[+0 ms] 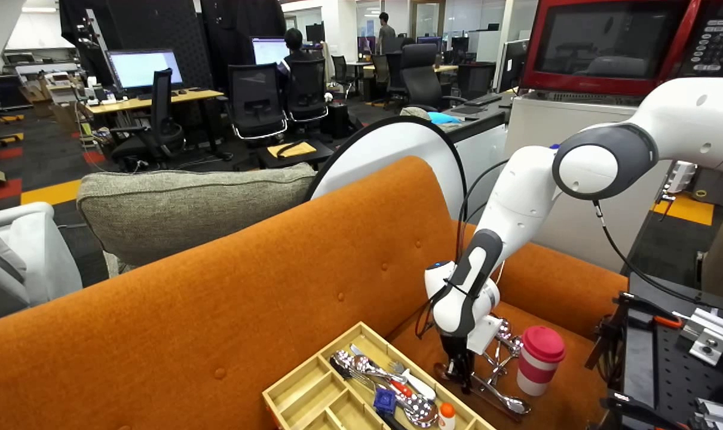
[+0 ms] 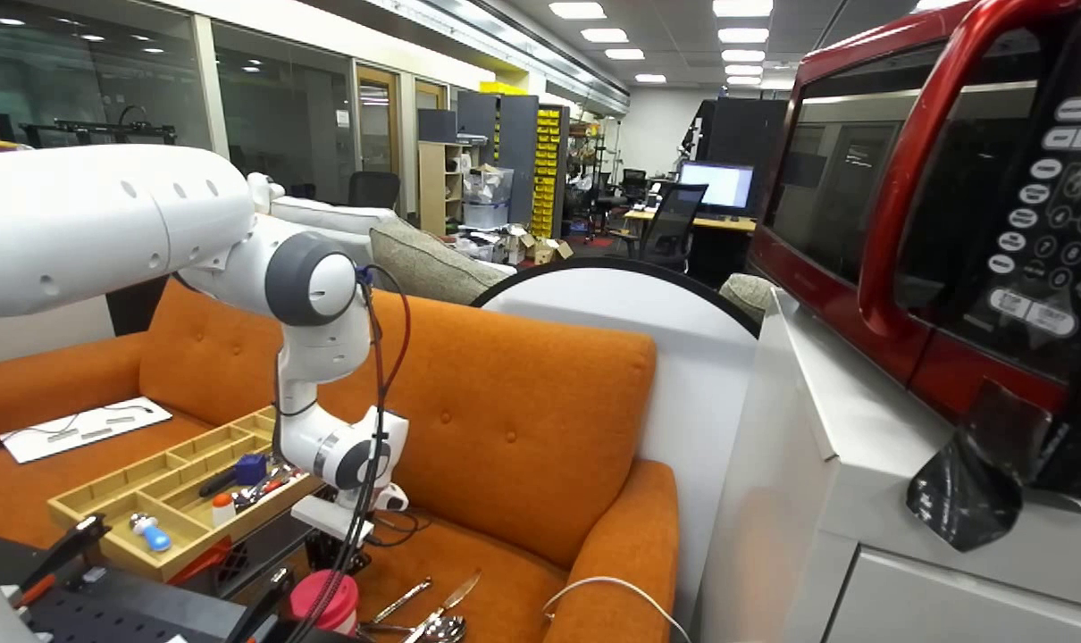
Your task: Pick up the bottle and spoons and put them on the tray
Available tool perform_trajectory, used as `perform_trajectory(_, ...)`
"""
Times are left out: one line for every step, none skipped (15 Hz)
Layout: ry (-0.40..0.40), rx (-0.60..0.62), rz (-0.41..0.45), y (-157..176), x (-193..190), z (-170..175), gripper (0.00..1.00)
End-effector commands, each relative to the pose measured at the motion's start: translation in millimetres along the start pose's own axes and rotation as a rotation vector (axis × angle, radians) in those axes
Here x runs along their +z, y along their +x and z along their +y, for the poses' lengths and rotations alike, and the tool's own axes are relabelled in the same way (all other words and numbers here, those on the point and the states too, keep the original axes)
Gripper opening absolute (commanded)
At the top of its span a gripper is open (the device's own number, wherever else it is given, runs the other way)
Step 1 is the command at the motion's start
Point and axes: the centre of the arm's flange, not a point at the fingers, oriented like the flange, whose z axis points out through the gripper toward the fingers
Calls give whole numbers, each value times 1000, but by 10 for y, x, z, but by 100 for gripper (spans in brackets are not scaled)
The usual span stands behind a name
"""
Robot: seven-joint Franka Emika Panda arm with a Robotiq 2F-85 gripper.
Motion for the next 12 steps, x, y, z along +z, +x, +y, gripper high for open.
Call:
perform_trajectory(59,-8,97,-154,-494,-26,3)
perform_trajectory(51,-23,131,-177,-689,-62,3)
perform_trajectory(46,-34,158,-203,-863,-106,3)
perform_trajectory(40,-47,187,-239,-1049,-161,3)
perform_trajectory(35,-60,212,-295,-1235,-226,3)
perform_trajectory(28,-72,242,-355,-1401,-290,3)
perform_trajectory(4,-84,272,-436,-1598,-359,3)
perform_trajectory(-8,-111,316,-537,-1789,-442,3)
perform_trajectory(-18,-137,354,-611,-1946,-513,3)
perform_trajectory(-35,-193,405,-703,-2127,-650,3)
perform_trajectory(-49,-244,443,-763,-2274,-779,3)
perform_trajectory(-58,-292,482,-814,-2393,-923,3)
